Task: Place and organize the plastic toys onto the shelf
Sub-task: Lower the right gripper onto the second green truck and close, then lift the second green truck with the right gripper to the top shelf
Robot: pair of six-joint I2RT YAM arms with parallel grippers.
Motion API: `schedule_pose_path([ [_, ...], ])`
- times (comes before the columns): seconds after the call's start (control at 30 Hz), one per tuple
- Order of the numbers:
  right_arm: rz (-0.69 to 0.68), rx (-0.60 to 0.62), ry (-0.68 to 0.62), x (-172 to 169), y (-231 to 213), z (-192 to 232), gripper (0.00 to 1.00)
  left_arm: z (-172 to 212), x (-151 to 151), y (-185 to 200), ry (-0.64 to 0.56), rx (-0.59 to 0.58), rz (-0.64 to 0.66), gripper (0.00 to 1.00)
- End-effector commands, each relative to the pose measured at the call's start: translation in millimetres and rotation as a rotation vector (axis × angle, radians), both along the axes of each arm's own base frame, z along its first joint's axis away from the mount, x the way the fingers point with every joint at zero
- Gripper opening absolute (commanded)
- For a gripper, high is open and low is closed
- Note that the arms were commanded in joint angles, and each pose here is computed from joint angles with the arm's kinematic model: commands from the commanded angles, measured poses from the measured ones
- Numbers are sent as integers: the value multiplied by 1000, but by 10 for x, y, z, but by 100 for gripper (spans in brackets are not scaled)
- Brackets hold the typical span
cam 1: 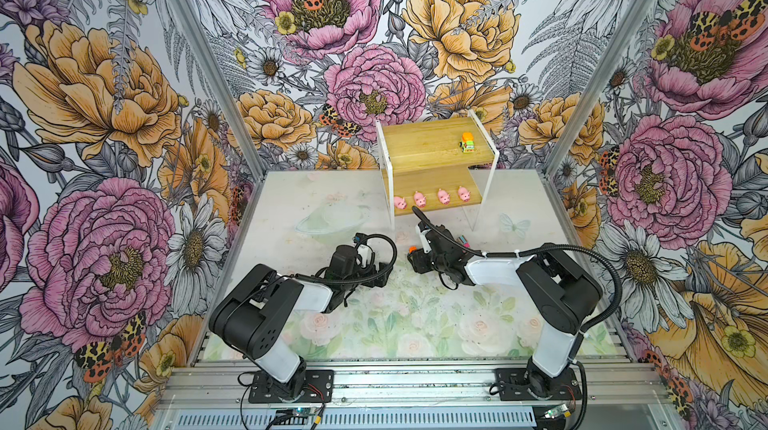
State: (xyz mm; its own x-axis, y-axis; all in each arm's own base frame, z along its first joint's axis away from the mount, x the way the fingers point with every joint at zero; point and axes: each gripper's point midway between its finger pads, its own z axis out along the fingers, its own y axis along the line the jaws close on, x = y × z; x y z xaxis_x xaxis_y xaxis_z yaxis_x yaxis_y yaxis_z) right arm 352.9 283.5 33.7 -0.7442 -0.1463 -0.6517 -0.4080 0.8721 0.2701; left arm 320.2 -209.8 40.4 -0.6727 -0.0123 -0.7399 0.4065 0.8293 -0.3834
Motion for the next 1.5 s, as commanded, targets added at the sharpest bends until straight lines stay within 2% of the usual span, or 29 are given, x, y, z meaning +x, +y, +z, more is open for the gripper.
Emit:
schedule_pose_path([
  [0.0,-6,20,-27,91,105,43,56,-2,-49,-12,-8,-2,-23,99],
  [0.23,-7,18,-29,142,155,11,53,-18,-50,-5,-4,1,-19,99],
  [0.57,-9,3,-19,112,123,34,23,-23,-57,10,-5,4,-13,99],
  [0.73,25,17,-11,7,140,282,19,-26,-60,11,-3,3,-14,99],
  [0.97,77,79,-39,-284,162,1063,18,-26,-57,8,-3,2,-15,99],
  [1.13,92,67,-92,-429,38,1927,18,-2,-41,2,-8,-3,-17,99],
  [1.33,-33,11,-254,-345,-305,3047,18,8,-42,-7,-7,-8,-22,99],
  [1.47,-110,-24,-398,-152,-477,3667,18,21,-37,-24,-9,-13,-28,99],
])
